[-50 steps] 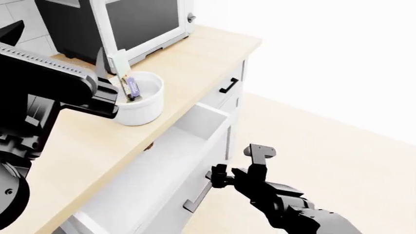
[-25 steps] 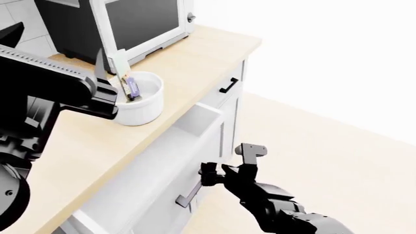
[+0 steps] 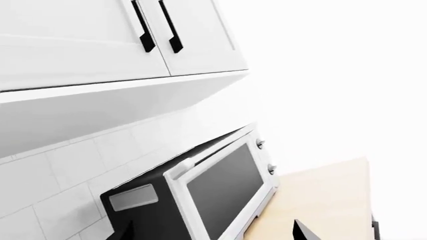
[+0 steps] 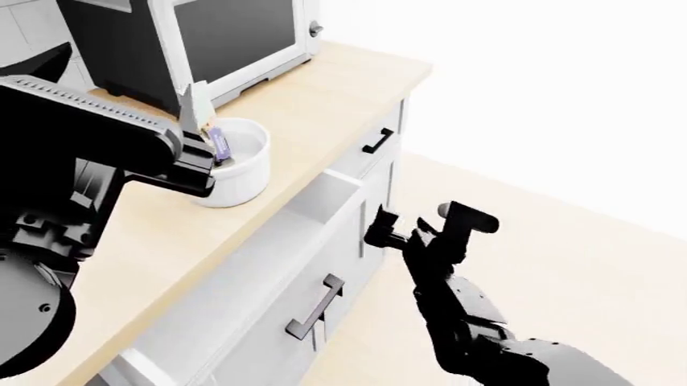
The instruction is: Place the bar in the bowl and close the drawer.
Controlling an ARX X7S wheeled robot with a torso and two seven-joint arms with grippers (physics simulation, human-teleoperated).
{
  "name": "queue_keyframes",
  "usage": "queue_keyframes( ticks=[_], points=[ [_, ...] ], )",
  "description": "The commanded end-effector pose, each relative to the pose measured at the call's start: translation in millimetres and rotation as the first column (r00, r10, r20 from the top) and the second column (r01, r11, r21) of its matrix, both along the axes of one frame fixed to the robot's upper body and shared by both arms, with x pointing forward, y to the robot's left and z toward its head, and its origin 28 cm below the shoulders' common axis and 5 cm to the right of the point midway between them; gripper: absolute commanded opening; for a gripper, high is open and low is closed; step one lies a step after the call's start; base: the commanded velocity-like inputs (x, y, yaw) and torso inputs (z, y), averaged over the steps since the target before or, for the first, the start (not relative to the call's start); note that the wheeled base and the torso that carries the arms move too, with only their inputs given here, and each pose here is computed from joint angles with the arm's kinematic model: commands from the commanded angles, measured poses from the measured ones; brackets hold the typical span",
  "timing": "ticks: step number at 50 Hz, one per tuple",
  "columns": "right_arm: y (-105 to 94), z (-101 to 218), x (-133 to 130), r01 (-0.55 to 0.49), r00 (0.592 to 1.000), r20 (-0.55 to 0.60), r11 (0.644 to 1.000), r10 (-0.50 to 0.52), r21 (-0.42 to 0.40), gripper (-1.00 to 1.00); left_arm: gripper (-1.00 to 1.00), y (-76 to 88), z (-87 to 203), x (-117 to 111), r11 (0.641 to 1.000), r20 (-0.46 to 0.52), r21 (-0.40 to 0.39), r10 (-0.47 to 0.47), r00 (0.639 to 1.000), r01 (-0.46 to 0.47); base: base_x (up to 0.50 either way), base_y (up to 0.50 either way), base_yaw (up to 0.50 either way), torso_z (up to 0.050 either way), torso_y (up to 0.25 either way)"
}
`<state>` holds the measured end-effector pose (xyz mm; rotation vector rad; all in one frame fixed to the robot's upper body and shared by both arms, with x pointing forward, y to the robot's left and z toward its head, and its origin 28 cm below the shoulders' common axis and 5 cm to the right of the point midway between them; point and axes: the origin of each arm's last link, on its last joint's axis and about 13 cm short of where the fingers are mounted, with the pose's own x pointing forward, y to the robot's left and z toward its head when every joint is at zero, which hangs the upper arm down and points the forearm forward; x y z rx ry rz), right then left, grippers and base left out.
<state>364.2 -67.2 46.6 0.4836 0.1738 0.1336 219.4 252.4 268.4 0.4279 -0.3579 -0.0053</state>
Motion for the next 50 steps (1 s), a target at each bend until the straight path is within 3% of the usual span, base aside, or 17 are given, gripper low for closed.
queue_keyframes(
  ticks=[1, 7, 11, 21, 29, 35, 44, 50],
  points=[
    [-25.0, 45.2, -26.1, 0.163, 0.973, 0.171, 0.986, -0.156, -0.030, 1.00, 1.00, -11.8, -5.6, 12.3, 0.998, -0.013, -0.010, -0.056, 0.998, 0.056, 0.00, 0.00, 0.00, 0.000, 0.000],
    [-35.9, 75.1, -50.2, 0.236, 0.935, 0.288, 0.969, -0.204, -0.078, 1.00, 1.00, -31.4, -2.4, 29.3, 0.990, -0.014, -0.010, -0.144, 0.990, 0.143, 0.00, 0.00, 0.00, 0.000, 0.000],
    [-44.9, 96.8, -64.9, 0.301, 0.888, 0.382, 0.952, -0.256, -0.062, 1.00, 1.00, -45.6, 3.4, 45.0, 0.979, 0.000, -0.038, -0.201, 0.980, 0.201, 0.00, 0.00, 0.00, 0.000, 0.000],
    [-60.8, 138.1, -99.6, 0.435, 0.790, 0.491, 0.900, -0.367, -0.027, 1.00, 1.00, -80.0, 7.7, 77.6, 0.943, -0.030, -0.082, -0.325, 0.945, 0.322, 0.00, 0.00, 0.00, 0.000, 0.000],
    [-64.2, 155.0, -111.9, 0.485, 0.747, 0.529, 0.874, -0.402, -0.021, 1.00, 1.00, -111.6, 11.8, 93.9, 0.904, -0.030, -0.115, -0.418, 0.908, 0.412, 0.00, 0.00, 0.00, 0.000, 0.000],
    [-63.1, 160.8, -115.1, 0.485, 0.733, 0.547, 0.874, -0.406, -0.002, 1.00, 1.00, -137.8, 14.6, 112.2, 0.868, -0.037, -0.136, -0.487, 0.873, 0.478, 0.00, 0.00, 0.00, 0.000, 0.000],
    [-63.3, 175.9, -125.0, 0.509, 0.696, 0.569, 0.860, -0.438, 0.040, 1.00, 1.00, -174.8, -13.0, 152.1, 0.840, -0.159, -0.180, -0.538, 0.828, 0.512, 0.00, 0.00, 0.00, 0.000, 0.000],
    [-64.1, 183.0, -135.8, 0.512, 0.677, 0.584, 0.857, -0.448, 0.063, 1.00, 1.00, -190.6, -46.0, 162.3, 0.837, -0.248, -0.184, -0.548, 0.799, 0.516, 0.00, 0.00, 0.00, 0.000, 0.000]
  ],
)
